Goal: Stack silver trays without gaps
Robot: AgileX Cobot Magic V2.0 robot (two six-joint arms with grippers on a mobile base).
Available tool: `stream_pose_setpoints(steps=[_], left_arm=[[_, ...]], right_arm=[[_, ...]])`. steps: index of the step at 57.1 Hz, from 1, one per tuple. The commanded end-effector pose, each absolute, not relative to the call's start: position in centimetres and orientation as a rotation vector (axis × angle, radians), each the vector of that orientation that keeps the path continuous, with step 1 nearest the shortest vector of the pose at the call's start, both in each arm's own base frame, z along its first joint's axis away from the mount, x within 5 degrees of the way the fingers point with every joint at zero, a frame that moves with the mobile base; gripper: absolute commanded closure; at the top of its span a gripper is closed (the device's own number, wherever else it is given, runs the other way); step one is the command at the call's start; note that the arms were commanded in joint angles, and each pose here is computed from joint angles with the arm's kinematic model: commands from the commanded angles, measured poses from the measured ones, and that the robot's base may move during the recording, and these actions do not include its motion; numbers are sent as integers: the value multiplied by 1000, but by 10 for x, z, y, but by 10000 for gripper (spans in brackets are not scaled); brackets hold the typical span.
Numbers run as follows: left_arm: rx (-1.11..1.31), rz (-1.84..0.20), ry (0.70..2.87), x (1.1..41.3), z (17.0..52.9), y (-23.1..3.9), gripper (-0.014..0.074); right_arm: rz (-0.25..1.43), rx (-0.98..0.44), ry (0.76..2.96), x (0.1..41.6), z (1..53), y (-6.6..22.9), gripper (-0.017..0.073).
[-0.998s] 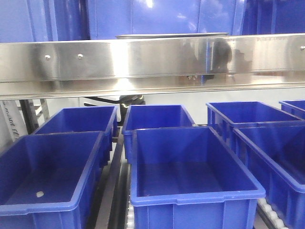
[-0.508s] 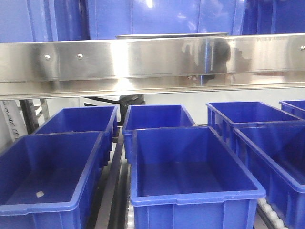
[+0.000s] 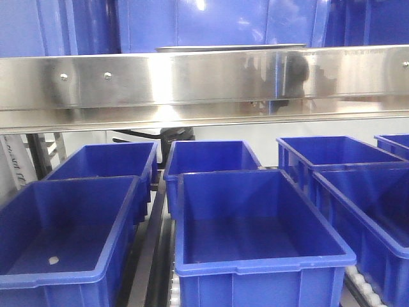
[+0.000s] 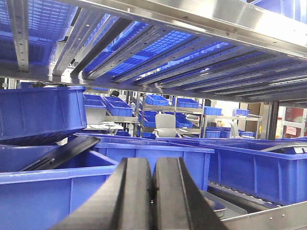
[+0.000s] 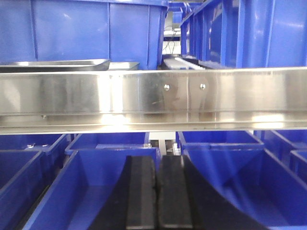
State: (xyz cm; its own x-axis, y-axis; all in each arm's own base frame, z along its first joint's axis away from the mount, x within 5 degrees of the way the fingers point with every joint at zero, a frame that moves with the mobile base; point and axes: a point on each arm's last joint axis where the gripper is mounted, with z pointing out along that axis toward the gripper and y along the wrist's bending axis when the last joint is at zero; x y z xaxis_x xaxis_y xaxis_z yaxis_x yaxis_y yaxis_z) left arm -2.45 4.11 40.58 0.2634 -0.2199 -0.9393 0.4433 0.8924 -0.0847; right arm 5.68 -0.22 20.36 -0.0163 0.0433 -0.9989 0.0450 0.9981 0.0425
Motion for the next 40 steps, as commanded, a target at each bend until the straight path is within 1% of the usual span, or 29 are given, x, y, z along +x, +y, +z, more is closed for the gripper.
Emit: stream_pose_setpoints(steps=[1,40], left_arm=[[213,-464,1210,-25,406,41,613],[213,-464,1210,-25,406,41,613]], right_arm=[[-22,48,1554,56,207,-2,640],[-3,64,1556,56,206,-2,640]])
